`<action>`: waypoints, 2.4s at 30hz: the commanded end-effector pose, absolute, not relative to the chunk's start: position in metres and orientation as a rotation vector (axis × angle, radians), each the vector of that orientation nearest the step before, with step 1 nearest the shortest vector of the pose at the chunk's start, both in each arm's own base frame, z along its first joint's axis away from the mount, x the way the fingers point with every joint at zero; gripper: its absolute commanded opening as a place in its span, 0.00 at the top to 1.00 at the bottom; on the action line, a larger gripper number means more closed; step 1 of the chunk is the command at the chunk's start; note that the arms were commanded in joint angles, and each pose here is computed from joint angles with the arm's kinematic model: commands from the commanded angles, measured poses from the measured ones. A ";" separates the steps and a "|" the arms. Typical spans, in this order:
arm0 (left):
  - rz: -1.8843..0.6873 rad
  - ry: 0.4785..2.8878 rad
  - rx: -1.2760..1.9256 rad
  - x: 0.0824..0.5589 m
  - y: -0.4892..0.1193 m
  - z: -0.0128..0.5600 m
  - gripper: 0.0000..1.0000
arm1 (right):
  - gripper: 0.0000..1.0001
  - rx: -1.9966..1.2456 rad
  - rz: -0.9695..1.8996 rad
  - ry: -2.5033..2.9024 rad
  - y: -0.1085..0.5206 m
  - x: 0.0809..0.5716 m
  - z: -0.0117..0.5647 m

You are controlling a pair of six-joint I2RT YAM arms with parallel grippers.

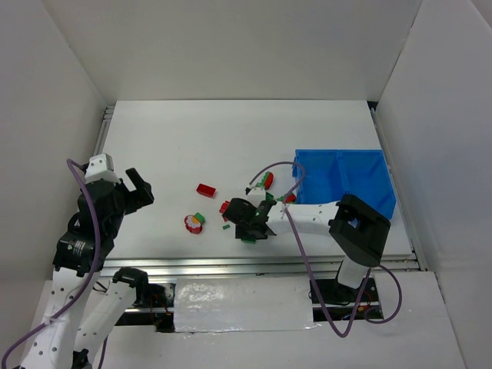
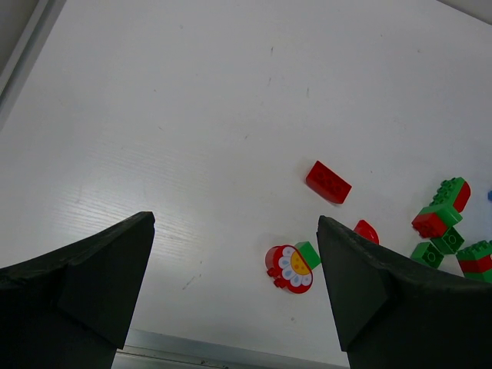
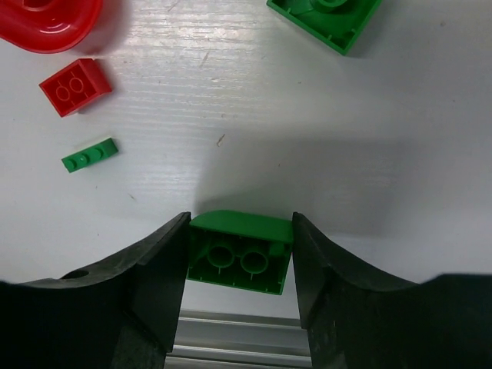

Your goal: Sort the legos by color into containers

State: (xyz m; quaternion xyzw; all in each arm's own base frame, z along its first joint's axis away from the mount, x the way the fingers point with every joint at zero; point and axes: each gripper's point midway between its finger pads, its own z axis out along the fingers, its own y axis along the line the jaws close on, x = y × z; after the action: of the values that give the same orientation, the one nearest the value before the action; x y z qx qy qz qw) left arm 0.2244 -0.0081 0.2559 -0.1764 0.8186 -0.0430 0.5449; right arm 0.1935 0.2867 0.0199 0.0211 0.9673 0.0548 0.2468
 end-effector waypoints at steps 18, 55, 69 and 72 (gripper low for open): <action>-0.114 1.887 -0.411 0.228 -0.007 0.270 0.01 | 0.61 0.444 0.138 2.134 0.127 0.314 0.225; -0.114 1.917 -0.399 0.232 -0.010 0.265 0.01 | 0.14 0.239 0.108 2.408 0.246 0.305 0.119; -0.124 1.918 -0.385 0.233 -0.013 0.265 0.01 | 0.26 0.214 0.011 2.523 0.262 0.299 0.044; -0.127 1.921 -0.383 0.233 -0.013 0.265 0.00 | 0.26 0.211 0.001 2.541 0.264 0.302 0.033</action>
State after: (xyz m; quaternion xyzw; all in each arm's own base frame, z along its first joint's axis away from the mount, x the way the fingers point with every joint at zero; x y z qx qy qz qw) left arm 0.2263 -0.0116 0.2529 -0.1704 0.8241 -0.0477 0.5382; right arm 0.2940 0.2573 0.0375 0.0676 0.9560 -0.0055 0.2853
